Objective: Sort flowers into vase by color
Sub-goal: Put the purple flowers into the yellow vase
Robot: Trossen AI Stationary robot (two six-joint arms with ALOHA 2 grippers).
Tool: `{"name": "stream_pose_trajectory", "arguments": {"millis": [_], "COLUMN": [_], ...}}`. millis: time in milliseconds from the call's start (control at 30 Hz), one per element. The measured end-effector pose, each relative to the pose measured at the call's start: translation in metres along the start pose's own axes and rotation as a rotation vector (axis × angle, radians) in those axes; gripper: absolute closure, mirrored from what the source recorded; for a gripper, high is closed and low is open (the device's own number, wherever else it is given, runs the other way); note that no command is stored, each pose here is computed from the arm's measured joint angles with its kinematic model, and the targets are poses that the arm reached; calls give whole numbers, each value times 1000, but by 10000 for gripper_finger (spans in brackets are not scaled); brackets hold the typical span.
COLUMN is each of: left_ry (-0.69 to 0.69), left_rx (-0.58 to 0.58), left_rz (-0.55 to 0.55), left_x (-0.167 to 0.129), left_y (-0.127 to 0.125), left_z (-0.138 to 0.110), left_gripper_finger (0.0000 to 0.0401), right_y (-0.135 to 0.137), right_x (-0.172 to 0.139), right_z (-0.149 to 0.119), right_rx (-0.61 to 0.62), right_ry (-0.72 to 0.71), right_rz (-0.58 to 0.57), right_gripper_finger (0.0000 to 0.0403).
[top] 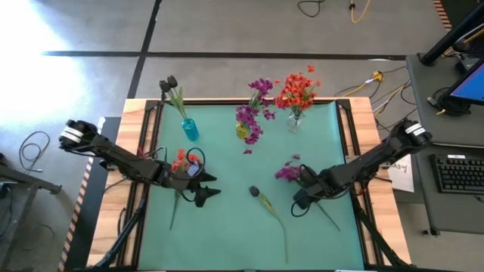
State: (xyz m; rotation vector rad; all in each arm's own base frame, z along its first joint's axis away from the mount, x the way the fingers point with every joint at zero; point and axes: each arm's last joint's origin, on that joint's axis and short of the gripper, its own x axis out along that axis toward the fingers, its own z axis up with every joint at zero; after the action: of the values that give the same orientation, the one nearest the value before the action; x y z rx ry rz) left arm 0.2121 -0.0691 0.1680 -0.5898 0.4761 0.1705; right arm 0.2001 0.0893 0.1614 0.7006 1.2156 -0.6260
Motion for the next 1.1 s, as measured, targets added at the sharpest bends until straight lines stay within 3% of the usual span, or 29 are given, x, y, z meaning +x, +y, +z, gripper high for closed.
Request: {"name": "stream_pose_trajectory", "arguments": {"millis": [267,500,600,800,933,1100], "left_ry": [-32,-142,-229,-390,-435,-463], "left_rx": [31,138,199,376,465,475], "left_rz": [-50,-163,-228,-390,-399,-362], "left_x": [5,7,9,21,39,58], "left_y": [-6,-20,-28,-52,-72,-86], "left_z": [-1,3,6,10,15,20], "left_gripper_finger": [90,90,90,90,90,90], "right_y": [33,72,88,111,117,122], "right_x": [-39,-62,-65,-57,-41,-33], "right_z": [-1,7,11,27,36,39], "right_rx": [-157,-382,-520,-655,-671,-675], "right_ry": [-120,-416,-570,-868,-900,-891], "right_rz": [233,578,670,687,648,630], "right_gripper_finger": [381,381,381,381,381,381]}}
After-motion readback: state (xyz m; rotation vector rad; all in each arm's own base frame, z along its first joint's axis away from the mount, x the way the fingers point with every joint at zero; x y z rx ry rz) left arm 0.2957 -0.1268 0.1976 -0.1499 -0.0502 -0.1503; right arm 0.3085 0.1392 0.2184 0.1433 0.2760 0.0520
